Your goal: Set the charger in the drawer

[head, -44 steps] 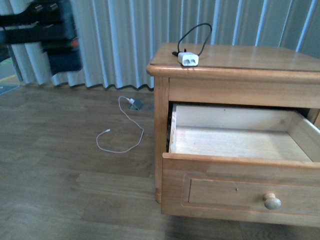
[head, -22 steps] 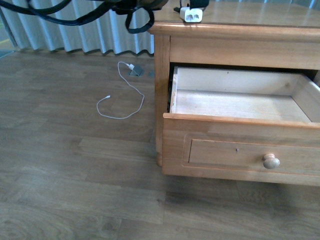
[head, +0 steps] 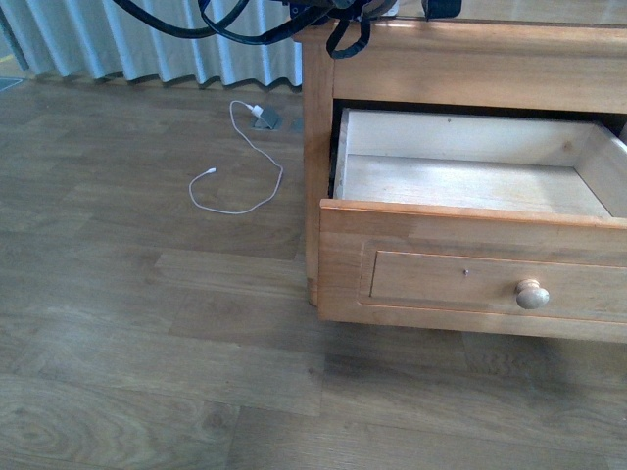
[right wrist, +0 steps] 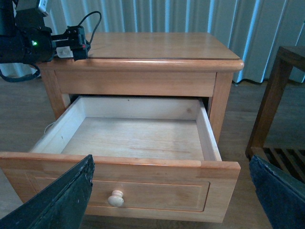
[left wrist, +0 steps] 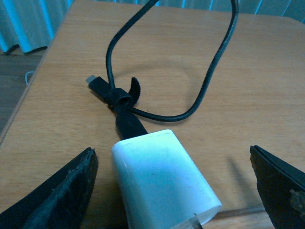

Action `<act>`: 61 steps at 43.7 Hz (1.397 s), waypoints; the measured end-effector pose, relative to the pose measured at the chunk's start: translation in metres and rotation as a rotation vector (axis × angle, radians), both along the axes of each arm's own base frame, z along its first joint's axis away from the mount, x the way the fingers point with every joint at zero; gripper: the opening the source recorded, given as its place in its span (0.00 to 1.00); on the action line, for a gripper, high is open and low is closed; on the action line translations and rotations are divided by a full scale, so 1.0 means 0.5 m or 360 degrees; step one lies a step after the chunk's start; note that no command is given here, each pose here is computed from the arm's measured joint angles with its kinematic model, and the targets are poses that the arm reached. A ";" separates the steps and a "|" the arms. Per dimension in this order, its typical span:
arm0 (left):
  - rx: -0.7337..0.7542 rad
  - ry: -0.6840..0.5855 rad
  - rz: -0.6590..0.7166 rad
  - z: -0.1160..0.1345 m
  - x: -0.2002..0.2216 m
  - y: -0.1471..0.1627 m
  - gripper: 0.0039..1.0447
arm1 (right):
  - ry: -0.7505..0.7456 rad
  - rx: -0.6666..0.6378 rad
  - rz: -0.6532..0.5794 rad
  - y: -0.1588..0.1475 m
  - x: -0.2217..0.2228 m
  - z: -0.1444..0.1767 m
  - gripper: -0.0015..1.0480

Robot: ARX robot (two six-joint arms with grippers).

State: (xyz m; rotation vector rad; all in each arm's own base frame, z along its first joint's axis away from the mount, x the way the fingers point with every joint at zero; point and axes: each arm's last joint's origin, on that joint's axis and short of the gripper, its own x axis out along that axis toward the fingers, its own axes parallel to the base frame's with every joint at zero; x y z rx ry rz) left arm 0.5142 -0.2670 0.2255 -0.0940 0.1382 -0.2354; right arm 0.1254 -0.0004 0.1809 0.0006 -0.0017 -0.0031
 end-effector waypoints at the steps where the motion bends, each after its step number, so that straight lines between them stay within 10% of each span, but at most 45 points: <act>1: 0.0001 0.0000 -0.0003 0.000 0.000 0.000 0.94 | 0.0000 -0.0001 0.0000 0.000 0.000 0.000 0.92; 24: 0.0076 -0.0009 0.0014 -0.004 0.002 -0.002 0.39 | 0.0000 -0.0001 0.0000 0.000 0.000 0.000 0.92; 49: 0.0156 -0.0077 -0.0424 0.074 -0.163 0.049 0.38 | 0.0000 0.0000 0.0000 0.000 0.000 0.000 0.92; 61: 0.0358 0.0147 -0.0811 -0.020 -0.224 -0.001 0.38 | 0.0000 0.0000 0.0000 0.000 0.000 0.000 0.92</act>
